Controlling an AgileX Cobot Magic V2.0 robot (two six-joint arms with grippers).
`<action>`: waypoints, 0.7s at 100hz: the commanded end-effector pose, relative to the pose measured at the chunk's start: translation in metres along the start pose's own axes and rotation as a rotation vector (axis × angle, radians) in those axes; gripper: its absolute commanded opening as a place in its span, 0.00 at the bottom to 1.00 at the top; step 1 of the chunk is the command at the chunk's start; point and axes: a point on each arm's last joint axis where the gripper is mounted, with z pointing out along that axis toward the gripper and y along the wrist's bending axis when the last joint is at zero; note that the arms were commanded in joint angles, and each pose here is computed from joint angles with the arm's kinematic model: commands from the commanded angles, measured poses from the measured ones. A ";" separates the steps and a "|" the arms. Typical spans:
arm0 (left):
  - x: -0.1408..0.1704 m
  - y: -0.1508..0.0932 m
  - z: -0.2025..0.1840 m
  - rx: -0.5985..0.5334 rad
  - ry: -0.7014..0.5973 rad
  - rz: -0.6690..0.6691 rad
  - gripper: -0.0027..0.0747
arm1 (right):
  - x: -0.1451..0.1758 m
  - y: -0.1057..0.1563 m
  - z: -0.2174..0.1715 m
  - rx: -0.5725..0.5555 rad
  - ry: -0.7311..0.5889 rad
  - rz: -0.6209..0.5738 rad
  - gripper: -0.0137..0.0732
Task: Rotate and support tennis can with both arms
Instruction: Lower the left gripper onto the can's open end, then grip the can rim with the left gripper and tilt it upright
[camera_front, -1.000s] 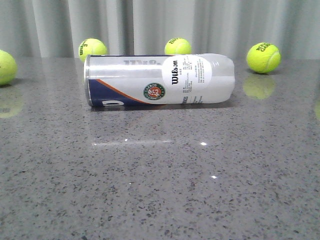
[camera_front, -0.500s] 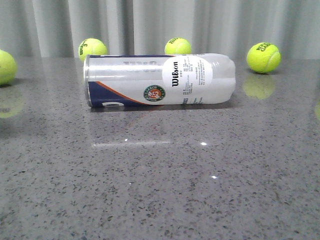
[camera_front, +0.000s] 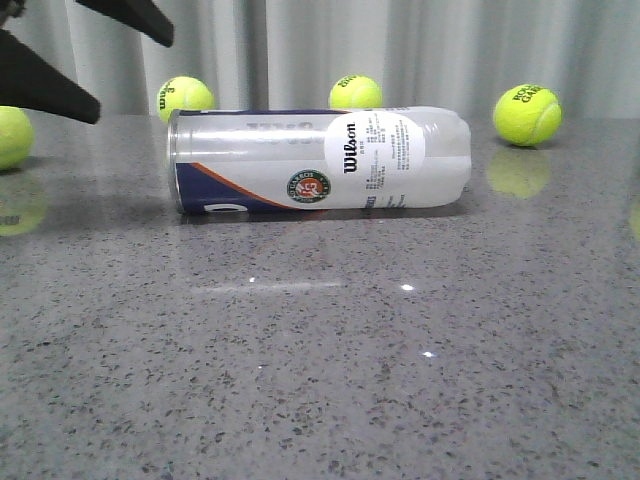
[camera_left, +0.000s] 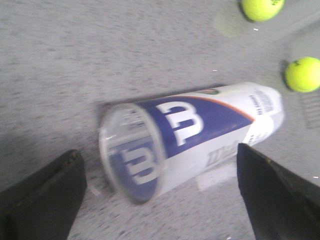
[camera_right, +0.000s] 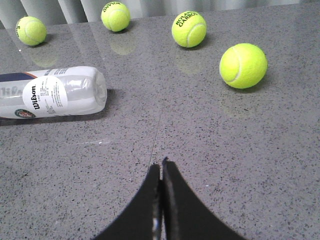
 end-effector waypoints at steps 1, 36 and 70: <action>-0.012 -0.021 0.006 0.115 -0.039 -0.025 0.79 | -0.013 0.003 -0.002 -0.014 -0.089 -0.006 0.10; -0.006 -0.036 0.054 0.217 0.094 -0.058 0.77 | -0.013 0.003 -0.002 -0.014 -0.089 -0.006 0.10; -0.008 -0.042 0.054 0.272 0.075 -0.091 0.21 | -0.013 0.003 -0.002 -0.014 -0.089 -0.006 0.10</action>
